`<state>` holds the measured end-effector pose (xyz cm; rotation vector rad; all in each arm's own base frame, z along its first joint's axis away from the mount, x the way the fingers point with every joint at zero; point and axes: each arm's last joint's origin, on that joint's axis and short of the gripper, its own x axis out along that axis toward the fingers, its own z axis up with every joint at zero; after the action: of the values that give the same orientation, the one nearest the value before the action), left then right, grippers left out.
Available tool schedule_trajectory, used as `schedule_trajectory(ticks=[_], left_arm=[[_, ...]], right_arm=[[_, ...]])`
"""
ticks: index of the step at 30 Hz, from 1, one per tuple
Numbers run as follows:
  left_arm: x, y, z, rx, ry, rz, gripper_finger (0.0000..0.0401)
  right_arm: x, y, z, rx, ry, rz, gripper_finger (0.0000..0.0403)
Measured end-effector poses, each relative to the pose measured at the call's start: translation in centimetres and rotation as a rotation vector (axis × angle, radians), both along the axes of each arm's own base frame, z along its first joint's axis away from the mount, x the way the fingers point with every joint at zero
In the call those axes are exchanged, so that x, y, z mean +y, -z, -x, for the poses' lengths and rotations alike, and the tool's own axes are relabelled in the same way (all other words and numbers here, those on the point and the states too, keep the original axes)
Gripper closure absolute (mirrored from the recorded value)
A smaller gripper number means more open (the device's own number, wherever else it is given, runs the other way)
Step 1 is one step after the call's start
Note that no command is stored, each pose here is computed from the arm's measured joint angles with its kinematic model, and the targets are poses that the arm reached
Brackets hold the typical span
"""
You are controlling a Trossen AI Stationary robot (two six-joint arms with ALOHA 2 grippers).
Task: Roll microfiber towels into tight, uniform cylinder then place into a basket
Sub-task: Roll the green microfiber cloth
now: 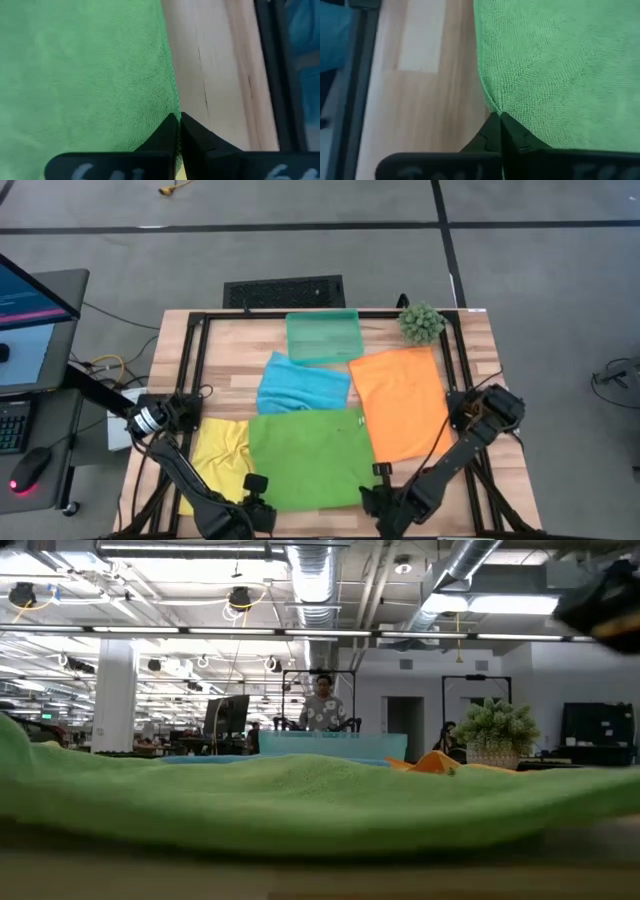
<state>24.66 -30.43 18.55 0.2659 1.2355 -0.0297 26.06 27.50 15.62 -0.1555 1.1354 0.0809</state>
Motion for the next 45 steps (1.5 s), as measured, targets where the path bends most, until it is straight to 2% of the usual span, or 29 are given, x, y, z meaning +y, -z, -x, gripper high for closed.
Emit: schedule_trajectory(ticks=[5,10,16,29,37,45], left_arm=[[-0.7,-2.1,-0.2,-0.017,0.0,0.025,0.0401],[-1.5,-4.0,0.1,-0.016,0.02,0.063,0.0401],[-1.9,-6.4,1.4,-0.047,-0.016,0.0,0.0401],[-1.3,-6.4,2.3,-0.022,-0.052,-0.104,0.0401],[-1.1,-6.4,2.4,-0.019,-0.072,-0.11,0.0401],[-0.1,-6.4,2.2,0.019,-0.07,-0.185,0.0401]], right_arm=[[1.6,-2.4,0.5,-0.06,-0.014,0.051,0.0398],[2.6,-4.8,0.9,-0.107,0.024,0.07,0.0395],[2.8,-5.9,1.4,-0.123,0.031,0.116,0.0399],[1.8,-5.8,0.8,-0.096,0.059,0.155,0.0399],[1.1,-5.8,0.3,-0.087,0.078,0.167,0.0399],[0.0,-5.7,0.9,-0.013,0.097,0.261,0.04]])
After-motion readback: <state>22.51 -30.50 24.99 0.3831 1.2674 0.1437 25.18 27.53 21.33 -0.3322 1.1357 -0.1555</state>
